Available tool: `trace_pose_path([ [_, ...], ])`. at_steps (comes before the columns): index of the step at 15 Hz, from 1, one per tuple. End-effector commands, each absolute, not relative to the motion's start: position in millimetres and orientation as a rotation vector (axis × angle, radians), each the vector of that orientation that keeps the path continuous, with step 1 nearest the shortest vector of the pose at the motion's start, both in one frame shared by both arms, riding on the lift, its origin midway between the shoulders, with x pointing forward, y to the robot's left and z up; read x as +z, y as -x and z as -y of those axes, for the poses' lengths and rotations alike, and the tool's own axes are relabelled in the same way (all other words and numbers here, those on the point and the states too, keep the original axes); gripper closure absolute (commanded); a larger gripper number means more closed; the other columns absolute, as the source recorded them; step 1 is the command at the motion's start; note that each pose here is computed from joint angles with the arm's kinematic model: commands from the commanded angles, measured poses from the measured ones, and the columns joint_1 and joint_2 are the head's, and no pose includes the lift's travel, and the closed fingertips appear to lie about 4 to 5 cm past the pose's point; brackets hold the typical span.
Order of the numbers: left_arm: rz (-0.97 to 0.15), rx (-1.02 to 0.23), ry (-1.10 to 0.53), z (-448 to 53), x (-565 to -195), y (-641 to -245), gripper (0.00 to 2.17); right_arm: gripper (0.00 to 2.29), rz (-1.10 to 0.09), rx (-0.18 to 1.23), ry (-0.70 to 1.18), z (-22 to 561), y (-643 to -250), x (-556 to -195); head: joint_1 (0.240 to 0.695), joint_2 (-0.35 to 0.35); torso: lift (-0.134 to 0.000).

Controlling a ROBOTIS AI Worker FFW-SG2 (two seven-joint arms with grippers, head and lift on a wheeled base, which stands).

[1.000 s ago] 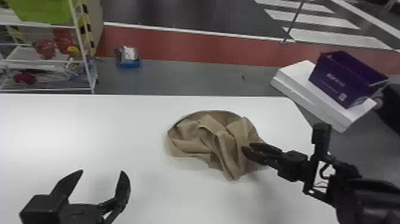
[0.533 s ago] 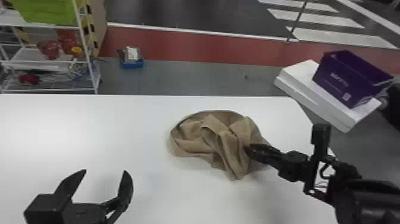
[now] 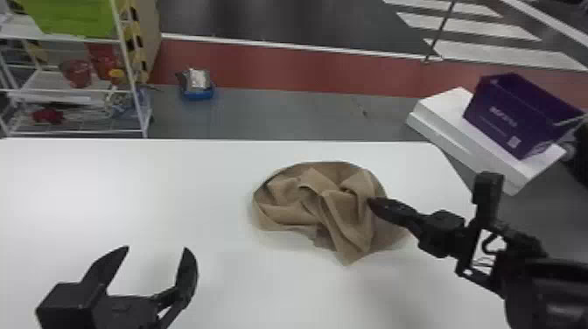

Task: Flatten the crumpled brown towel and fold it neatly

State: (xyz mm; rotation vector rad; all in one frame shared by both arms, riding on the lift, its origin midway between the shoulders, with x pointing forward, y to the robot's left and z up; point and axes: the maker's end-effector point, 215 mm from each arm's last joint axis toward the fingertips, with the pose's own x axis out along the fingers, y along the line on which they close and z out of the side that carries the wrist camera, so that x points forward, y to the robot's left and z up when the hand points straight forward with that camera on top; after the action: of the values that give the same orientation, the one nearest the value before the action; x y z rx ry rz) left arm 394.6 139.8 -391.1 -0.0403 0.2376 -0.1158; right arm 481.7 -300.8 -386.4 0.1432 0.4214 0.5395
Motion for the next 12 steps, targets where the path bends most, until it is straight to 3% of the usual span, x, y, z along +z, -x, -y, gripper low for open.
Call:
trace_pose_path([
  [1, -0.252, -0.154, 0.052, -127, -383, -393, 0.1, 1.13, -0.357, 0.565, -0.119, 307, -470, -350, 0.695, -0.204, -0.124],
  [3, -0.316, -0.271, 0.086, -97, -383, -390, 0.1, 1.13, -0.345, 0.641, -0.081, 296, -453, -342, 0.695, -0.221, -0.124],
  [5, -0.312, -0.307, 0.084, -83, -372, -399, 0.1, 1.13, -0.333, 0.741, 0.003, 277, -433, -342, 0.695, -0.246, -0.124],
  [7, -0.303, -0.284, 0.075, -90, -367, -406, 0.1, 1.13, -0.254, 0.99, 0.107, 219, -395, -323, 0.695, -0.249, -0.124],
  [10, -0.274, -0.247, 0.069, -109, -348, -412, 0.1, 1.13, -0.268, 1.286, 0.188, 148, -332, -305, 0.695, -0.167, -0.124],
  [12, -0.27, -0.218, 0.064, -127, -343, -410, 0.1, 1.13, -0.373, 1.31, 0.277, 159, -314, -310, 0.695, -0.1, -0.124],
])
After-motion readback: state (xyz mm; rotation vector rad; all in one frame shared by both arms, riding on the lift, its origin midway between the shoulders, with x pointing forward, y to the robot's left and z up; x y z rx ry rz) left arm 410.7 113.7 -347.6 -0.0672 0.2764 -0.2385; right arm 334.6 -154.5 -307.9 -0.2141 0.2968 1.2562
